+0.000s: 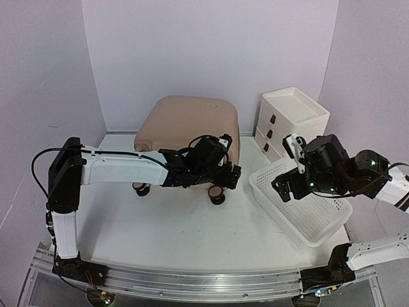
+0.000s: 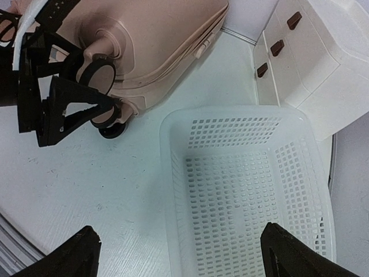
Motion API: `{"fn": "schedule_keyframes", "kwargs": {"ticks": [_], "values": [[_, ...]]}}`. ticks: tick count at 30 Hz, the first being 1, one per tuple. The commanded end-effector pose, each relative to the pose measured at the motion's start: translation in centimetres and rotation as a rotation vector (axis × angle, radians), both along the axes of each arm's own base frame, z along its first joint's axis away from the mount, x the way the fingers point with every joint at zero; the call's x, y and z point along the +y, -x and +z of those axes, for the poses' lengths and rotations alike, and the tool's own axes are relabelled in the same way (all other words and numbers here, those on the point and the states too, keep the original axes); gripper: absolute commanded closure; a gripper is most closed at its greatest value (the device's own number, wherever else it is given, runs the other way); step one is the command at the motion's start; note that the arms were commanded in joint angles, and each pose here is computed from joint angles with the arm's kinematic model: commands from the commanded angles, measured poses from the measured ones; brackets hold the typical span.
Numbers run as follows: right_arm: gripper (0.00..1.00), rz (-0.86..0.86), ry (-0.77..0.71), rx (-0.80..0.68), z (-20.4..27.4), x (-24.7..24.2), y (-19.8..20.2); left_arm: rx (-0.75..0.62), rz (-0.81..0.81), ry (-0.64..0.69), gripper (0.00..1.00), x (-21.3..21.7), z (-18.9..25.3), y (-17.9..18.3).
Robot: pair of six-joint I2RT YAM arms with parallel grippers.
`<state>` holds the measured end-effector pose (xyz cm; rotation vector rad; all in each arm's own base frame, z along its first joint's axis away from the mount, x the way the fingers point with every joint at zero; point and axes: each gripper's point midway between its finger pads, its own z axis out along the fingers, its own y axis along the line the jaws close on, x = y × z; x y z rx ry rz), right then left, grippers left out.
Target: Open, take out, and arrange the luggage
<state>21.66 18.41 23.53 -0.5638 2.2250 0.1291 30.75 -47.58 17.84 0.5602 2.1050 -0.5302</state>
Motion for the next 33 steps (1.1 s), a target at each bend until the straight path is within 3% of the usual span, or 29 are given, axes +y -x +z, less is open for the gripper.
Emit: {"fn": "schedule_keyframes", "kwargs": {"ticks": [1, 4, 8, 15, 22, 33], "values": [[0.02, -0.025, -0.032, -0.031, 0.8, -0.4, -0.2, -0.024, 0.054, 0.033, 0.05, -0.6, 2.3, -1.5], [0.02, -0.026, -0.026, -0.031, 0.5, -0.6, -0.1, -0.026, 0.072, 0.032, 0.15, -0.6, 2.4, -1.8], [0.02, -0.031, -0.026, -0.024, 0.2, -0.7, 0.0, -0.025, 0.074, 0.037, 0.43, -0.4, 3.0, -2.0], [0.02, -0.032, -0.005, 0.003, -1.1, -0.5, -0.1, -0.081, 0.021, 0.073, 0.68, 0.3, 7.7, -1.2], [0.02, -0.036, -0.088, 0.129, -2.5, 2.1, -1.7, -0.175, 0.009, 0.162, 0.75, 2.2, 15.0, -0.3], [0.02, -0.138, -0.367, 0.345, -2.4, 6.1, -9.4, -0.305, 0.068, 0.238, 0.79, 7.1, 22.8, 1.0]]}}
